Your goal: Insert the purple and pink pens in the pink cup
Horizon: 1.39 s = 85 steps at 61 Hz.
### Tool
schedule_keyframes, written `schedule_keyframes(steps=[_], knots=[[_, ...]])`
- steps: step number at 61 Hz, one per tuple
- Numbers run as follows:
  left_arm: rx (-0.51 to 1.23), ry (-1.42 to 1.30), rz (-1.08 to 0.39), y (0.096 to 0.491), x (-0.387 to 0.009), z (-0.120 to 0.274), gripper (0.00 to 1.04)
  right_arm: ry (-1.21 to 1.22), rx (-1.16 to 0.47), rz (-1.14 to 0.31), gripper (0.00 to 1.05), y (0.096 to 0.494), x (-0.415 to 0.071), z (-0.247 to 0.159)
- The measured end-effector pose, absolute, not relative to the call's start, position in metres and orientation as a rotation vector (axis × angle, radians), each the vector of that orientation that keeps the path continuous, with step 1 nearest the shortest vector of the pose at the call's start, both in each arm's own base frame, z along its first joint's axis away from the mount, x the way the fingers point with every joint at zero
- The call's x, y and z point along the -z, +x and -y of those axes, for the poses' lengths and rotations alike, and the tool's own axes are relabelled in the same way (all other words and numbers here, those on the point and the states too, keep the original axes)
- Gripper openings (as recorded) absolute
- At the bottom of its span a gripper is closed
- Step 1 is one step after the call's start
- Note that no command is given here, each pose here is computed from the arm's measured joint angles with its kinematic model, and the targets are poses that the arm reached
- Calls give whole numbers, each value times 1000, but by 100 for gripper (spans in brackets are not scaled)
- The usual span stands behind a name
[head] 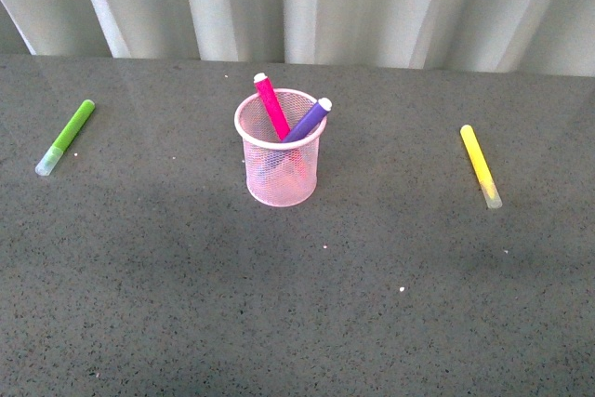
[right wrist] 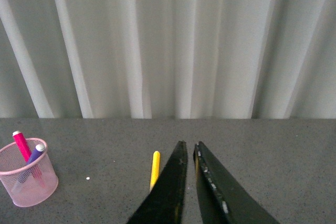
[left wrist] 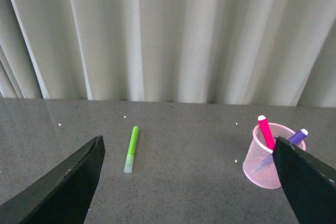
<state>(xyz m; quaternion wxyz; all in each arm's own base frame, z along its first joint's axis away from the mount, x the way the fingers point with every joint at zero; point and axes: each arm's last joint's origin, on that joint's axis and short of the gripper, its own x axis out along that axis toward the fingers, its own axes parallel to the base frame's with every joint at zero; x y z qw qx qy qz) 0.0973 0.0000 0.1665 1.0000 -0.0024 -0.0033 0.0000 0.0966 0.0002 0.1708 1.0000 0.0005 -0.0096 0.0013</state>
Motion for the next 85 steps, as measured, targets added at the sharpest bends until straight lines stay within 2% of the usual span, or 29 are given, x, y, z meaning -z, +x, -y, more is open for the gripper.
schedule_keyframes(steps=[30,85], knots=[[0,-5,7,97,-166,0,98,1,-3,19,98,97,-171,0],[0,-5,7,97,-166,0,98,1,-3,19,98,97,-171,0]])
